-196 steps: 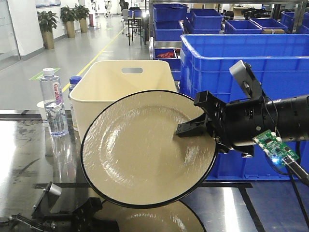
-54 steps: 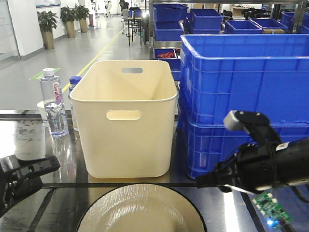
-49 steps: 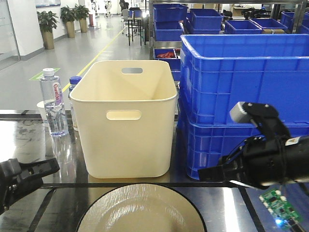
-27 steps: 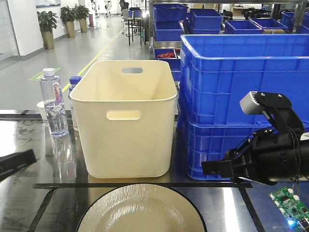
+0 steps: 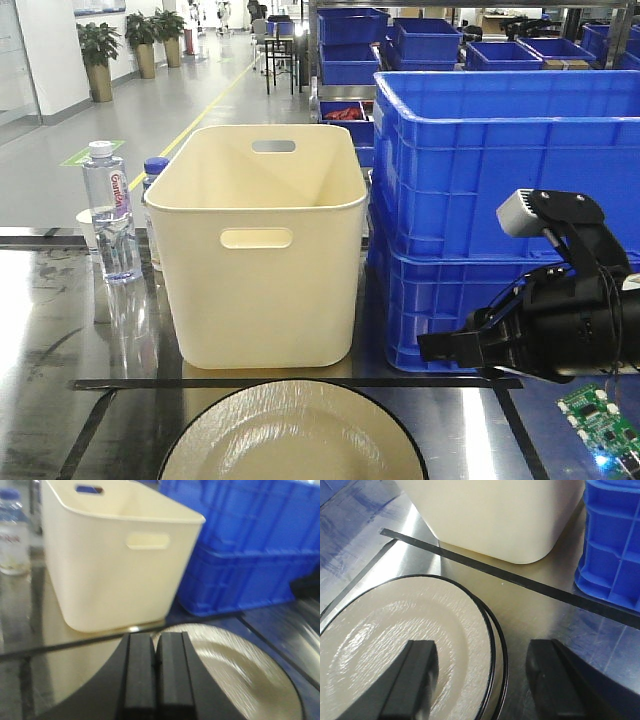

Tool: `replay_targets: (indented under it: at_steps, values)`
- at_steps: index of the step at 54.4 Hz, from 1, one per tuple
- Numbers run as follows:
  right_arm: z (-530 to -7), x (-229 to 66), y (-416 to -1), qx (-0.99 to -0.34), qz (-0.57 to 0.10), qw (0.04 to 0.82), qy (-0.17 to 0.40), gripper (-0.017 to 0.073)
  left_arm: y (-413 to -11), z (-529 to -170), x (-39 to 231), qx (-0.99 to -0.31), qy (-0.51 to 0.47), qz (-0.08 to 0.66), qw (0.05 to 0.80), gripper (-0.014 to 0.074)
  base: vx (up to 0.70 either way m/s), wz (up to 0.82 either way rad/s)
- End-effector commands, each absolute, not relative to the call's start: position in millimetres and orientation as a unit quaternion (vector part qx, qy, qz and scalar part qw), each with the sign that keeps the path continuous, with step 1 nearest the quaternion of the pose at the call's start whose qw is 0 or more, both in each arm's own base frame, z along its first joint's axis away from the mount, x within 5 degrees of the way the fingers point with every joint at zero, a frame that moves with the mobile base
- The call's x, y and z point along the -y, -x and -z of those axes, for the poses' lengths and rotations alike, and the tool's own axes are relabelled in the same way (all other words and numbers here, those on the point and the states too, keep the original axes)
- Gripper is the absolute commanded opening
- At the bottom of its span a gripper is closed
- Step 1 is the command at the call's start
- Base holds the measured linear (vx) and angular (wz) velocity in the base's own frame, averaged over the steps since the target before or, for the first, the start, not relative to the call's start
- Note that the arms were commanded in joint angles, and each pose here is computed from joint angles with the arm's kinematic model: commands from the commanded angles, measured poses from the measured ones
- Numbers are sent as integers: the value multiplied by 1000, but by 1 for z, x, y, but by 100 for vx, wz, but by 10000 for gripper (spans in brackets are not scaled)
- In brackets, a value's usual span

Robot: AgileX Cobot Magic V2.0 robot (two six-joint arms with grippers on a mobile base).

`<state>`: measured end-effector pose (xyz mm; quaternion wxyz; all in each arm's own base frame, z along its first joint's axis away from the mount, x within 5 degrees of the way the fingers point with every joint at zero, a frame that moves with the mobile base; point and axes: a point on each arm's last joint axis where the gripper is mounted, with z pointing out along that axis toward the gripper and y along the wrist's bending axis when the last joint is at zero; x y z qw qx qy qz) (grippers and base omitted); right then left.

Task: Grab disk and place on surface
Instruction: 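Open both grippers to release the plates on the table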

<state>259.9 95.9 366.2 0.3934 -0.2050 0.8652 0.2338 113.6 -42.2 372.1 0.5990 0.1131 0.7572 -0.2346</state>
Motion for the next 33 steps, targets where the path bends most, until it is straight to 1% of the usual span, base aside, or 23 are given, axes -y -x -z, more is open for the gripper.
replay_targets:
  at_steps: [1,9,22,26,29,33]
  values:
    - [-389,-94,-257,-843,-237,442,195,457,-111,-382,45,-748,-112,258,602,-1,0,0]
    - [-389,-94,-257,-843,-237,442,195,457,-109,-381,47,-752,-123,266,591,-1,0,0]
    - [-389,-94,-257,-843,-237,442,195,457,-109,-381,46,-750,-120,262,595,-1,0,0]
    - [-389,-94,-257,-843,-237,442,195,457,-110,-385,43,-740,-102,247,618,-1,0,0]
    - [-389,-94,-257,-843,-237,442,195,457,-110,-389,37,-728,-80,221,644,-1,0,0]
    - [-389,-94,-257,-843,-237,442,195,457,-108,-393,28,-719,-28,202,664,-1,0,0]
